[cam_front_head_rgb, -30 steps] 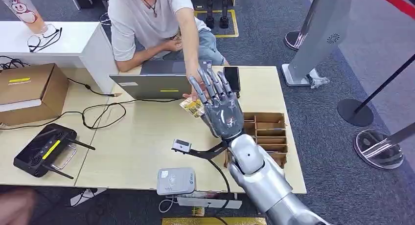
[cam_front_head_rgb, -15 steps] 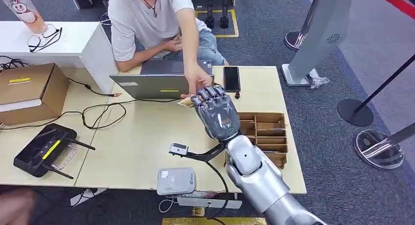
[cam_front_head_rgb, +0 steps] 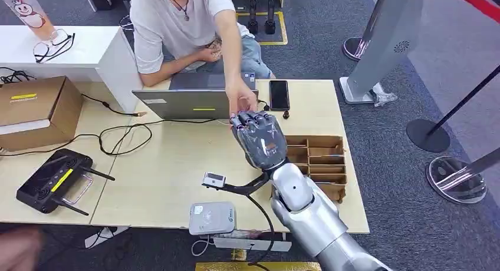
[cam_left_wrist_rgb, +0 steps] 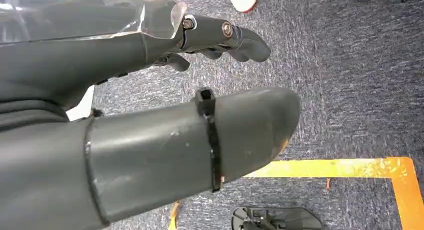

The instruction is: Pass the card to the sensor for recognition and then transmit it.

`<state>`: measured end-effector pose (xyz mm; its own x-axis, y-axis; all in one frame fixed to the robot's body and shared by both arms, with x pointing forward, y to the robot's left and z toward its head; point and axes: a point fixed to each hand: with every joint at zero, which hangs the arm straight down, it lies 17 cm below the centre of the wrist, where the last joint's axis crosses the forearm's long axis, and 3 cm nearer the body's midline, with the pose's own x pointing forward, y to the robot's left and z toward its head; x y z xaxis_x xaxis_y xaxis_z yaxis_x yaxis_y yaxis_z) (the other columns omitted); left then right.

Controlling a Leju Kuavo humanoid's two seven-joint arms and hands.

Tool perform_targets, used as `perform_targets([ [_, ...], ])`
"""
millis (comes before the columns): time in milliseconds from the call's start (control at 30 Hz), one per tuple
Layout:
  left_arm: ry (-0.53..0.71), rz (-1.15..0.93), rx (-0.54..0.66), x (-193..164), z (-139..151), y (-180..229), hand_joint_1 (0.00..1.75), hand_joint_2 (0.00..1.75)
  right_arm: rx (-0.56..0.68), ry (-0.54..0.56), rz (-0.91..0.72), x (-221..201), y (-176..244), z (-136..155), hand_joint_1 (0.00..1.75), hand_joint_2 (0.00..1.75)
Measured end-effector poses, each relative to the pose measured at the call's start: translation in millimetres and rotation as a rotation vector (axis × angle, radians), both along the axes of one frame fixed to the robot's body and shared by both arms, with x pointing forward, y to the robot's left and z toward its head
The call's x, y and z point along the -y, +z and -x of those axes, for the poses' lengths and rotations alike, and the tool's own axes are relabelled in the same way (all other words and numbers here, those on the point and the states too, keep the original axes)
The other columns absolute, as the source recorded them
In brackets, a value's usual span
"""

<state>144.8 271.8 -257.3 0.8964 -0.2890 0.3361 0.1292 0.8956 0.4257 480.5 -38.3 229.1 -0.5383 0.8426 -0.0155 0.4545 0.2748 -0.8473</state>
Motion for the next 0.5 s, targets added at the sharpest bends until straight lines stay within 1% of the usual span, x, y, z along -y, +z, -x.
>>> perform_targets([
  [300,0.000,-0.001,0.000,-0.2,0.0,0.1,0.00,0.00,-0.019,0.005,-0.005,-0.6,-2.5,-0.8,1.75,1.75],
  [500,0.003,-0.002,0.002,-0.7,0.3,0.2,0.00,0.00,-0.180,0.093,-0.124,-10.0,-15.4,0.5,1.75,1.75],
])
